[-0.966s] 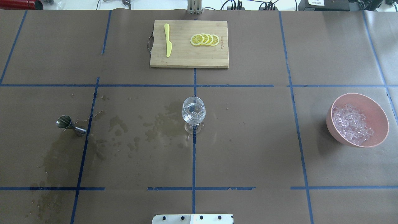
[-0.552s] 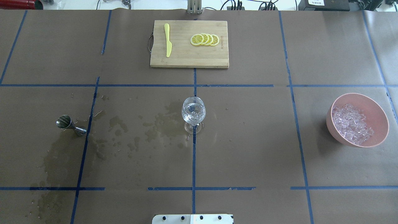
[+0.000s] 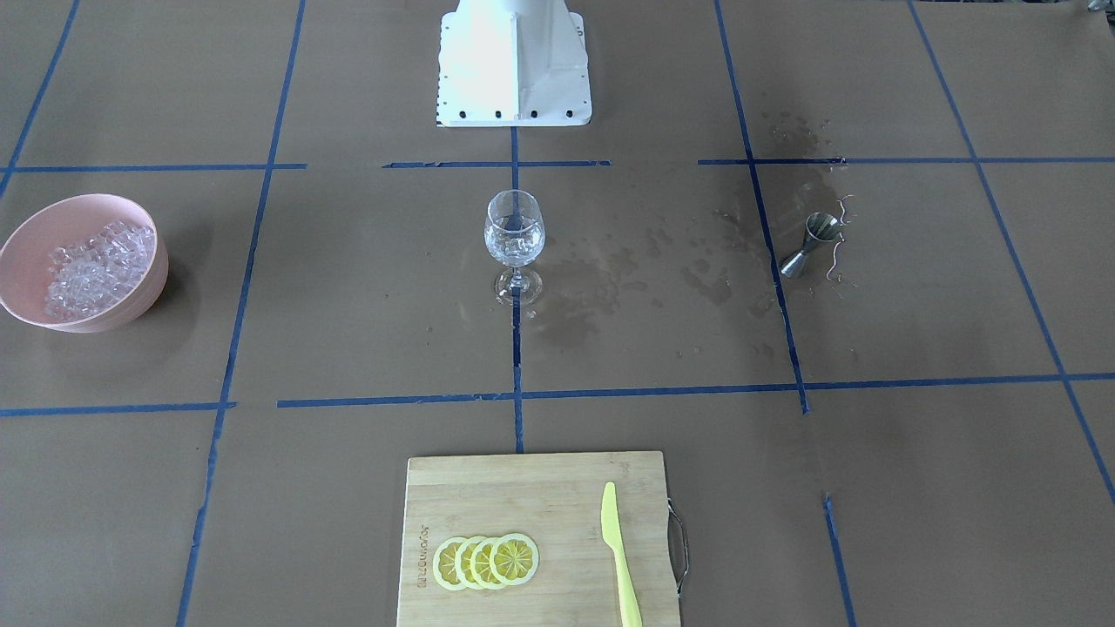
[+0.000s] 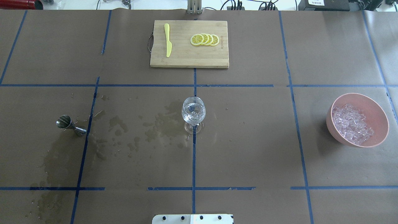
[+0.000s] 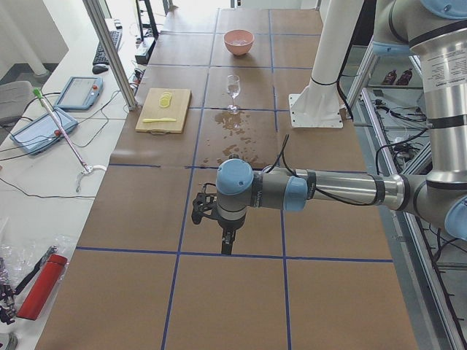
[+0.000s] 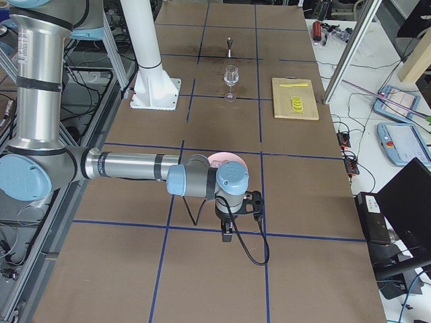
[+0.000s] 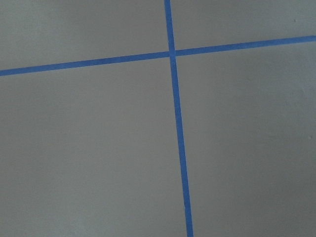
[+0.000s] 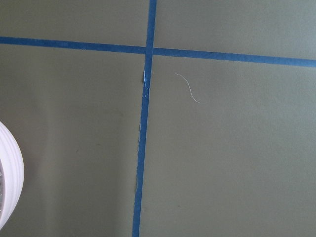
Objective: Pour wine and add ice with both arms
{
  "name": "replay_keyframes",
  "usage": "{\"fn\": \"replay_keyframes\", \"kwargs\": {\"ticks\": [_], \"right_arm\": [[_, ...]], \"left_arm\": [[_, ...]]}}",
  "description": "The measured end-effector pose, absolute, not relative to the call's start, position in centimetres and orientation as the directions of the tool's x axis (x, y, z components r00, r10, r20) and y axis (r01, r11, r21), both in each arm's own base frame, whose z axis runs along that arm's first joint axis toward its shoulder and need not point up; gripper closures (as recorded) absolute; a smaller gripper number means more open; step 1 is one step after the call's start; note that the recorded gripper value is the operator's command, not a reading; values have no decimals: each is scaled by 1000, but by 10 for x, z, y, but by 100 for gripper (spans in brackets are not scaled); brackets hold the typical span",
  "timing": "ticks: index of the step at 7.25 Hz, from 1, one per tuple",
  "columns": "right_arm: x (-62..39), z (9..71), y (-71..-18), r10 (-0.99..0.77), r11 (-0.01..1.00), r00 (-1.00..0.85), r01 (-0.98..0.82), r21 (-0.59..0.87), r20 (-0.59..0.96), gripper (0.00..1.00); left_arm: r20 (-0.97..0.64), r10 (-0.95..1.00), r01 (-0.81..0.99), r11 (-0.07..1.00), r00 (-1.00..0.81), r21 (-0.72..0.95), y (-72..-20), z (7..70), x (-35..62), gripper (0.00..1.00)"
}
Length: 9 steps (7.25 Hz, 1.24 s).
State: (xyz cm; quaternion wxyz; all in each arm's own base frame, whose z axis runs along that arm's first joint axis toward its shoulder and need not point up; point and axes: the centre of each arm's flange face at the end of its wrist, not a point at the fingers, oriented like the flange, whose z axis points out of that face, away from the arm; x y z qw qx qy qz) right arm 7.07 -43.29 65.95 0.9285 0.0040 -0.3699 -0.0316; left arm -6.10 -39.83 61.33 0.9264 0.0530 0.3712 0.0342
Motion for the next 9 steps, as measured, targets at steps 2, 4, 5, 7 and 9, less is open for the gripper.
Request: {"fn": "replay_keyframes", "kwargs": {"ticks": [2, 4, 5, 7, 9], "right_arm": [[70, 658, -434, -61, 998, 718, 53, 33, 694, 0], [69, 657, -434, -64, 998, 717, 55, 35, 694, 0], [69, 657, -434, -65, 998, 717, 55, 36, 694, 0], [69, 658, -434, -63, 998, 717, 55, 33, 695, 0], [69, 659, -432, -56, 998, 717, 52, 27, 695, 0]], "left_arm": [[-685, 106, -24, 992, 721, 127, -399, 612, -61, 0], [-683, 109, -24, 991, 722, 133, -400, 610, -61, 0], [-682, 110, -23, 991, 723, 135, -400, 609, -61, 0], [-681, 110, -21, 990, 724, 137, -400, 608, -62, 0], [-681, 102, -20, 992, 726, 128, -399, 613, -63, 0]]}}
